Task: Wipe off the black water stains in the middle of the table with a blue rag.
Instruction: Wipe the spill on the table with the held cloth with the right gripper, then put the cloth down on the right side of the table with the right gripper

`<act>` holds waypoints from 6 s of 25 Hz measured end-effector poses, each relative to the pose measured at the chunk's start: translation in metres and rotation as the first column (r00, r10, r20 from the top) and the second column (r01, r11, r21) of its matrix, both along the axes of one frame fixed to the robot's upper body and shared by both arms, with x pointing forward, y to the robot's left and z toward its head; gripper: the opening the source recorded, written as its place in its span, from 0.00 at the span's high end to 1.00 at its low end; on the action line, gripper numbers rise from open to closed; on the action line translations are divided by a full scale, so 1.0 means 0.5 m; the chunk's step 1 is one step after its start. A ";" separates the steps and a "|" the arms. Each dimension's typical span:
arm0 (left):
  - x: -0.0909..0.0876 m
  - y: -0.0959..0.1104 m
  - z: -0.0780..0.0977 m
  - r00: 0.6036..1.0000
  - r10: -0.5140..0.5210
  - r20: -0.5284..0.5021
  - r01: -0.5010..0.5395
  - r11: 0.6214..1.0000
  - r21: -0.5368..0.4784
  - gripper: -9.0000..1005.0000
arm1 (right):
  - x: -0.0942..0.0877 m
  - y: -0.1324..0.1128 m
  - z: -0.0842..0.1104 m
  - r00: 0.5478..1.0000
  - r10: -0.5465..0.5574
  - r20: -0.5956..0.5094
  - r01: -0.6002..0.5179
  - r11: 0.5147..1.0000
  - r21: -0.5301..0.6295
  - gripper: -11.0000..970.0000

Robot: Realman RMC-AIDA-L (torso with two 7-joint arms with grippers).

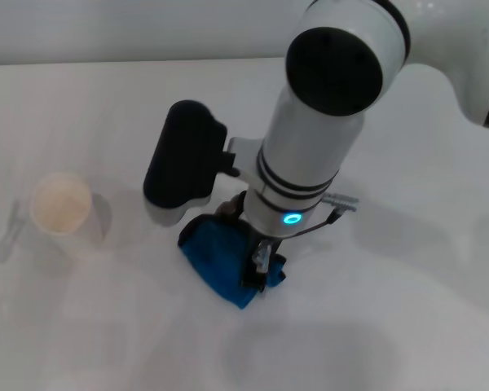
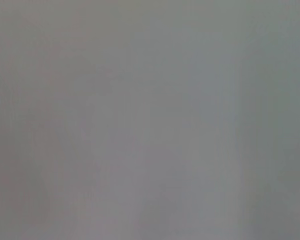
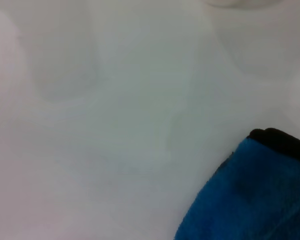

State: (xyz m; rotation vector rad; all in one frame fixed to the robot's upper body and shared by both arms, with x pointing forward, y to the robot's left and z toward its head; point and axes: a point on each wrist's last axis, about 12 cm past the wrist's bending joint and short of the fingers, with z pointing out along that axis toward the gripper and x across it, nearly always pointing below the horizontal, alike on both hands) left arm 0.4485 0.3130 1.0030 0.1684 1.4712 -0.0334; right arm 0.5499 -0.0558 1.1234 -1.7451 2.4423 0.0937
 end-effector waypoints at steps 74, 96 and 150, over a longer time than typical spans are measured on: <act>0.033 -0.015 0.008 1.000 -0.029 0.003 0.029 1.000 0.000 0.12 | 0.131 -0.062 -0.033 0.988 -0.125 0.093 0.120 0.991 0.066 0.91; 0.050 -0.008 0.012 1.000 -0.021 -0.004 0.021 1.000 0.013 0.12 | 0.186 -0.205 -0.018 0.910 -0.410 0.066 0.394 0.903 0.172 0.91; 0.086 -0.010 0.018 0.999 -0.038 -0.024 0.040 0.998 0.055 0.12 | 0.094 -0.487 -0.030 0.686 -0.727 0.011 0.718 0.680 0.149 0.90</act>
